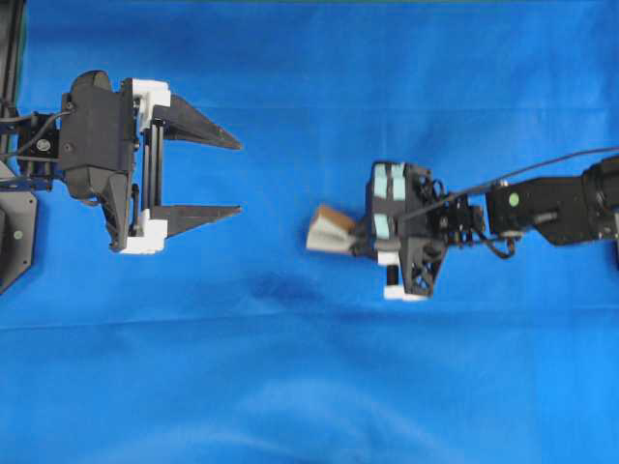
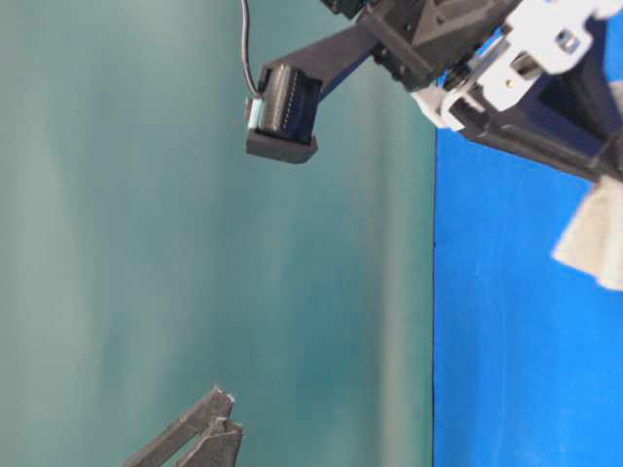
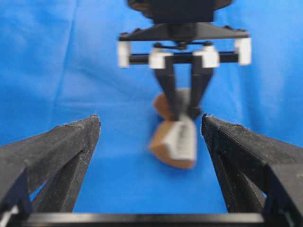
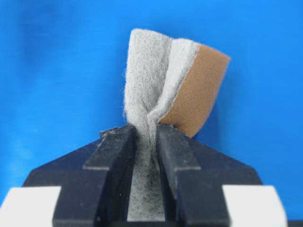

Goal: Hand over the sponge with the left arm and wipe it with the right arm.
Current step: 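Rub the held sponge back and forth on the table with the right gripper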

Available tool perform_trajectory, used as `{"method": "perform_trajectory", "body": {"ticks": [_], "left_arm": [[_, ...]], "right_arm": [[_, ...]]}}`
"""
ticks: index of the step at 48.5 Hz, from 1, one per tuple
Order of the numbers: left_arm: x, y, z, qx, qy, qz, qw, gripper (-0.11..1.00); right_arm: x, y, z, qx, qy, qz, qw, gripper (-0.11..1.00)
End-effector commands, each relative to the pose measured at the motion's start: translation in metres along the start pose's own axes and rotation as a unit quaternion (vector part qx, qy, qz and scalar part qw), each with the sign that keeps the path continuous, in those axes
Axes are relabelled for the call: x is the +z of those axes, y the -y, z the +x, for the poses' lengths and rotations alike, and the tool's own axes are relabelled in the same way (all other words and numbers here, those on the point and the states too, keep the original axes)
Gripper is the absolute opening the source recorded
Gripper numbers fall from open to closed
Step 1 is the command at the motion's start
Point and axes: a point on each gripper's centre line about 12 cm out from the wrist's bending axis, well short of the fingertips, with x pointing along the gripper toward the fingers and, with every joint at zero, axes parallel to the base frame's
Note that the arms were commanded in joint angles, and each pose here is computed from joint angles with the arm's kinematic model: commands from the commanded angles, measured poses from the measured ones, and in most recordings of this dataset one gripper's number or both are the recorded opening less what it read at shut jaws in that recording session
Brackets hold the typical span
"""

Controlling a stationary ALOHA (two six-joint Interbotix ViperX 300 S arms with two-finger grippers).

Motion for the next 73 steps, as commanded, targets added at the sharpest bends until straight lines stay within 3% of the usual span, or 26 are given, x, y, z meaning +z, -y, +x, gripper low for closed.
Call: {"method": "perform_trajectory", "body": {"ticks": [1,7,12,30,40,57,73], "left_arm": [[0.007,0.000,0.000,0.001,0.013,0.000,0.9999,0.91],[0.007,-0.001,0.000,0.002,0.014,0.000,0.9999,0.91],[0.007,0.000,0.000,0.001,0.014,-0.001,0.9999,0.91],[0.007,0.000,0.000,0.001,0.013,-0.001,0.9999,0.91],[0.007,0.002,0.000,-0.004,0.013,0.000,0.9999,0.91],[0.007,0.002,0.000,-0.003,0.013,0.004,0.9999,0.91],[0.008,0.002,0.000,-0.003,0.014,0.007,0.9999,0.91]], "right_arm": [[0.013,-0.019,-0.006,0.019,0.021,-0.013,0.9995,0.23],[0.014,-0.016,-0.006,0.016,0.019,-0.013,0.9996,0.23],[0.013,0.000,-0.005,0.000,0.010,-0.002,0.9999,0.23],[0.007,0.111,-0.017,-0.103,0.002,0.043,0.9937,0.21],[0.003,0.146,-0.024,-0.136,0.005,0.062,0.9887,0.21],[0.008,0.144,-0.022,-0.132,0.015,0.054,0.9896,0.21],[0.011,0.074,-0.008,-0.068,0.008,0.029,0.9973,0.21]]}}
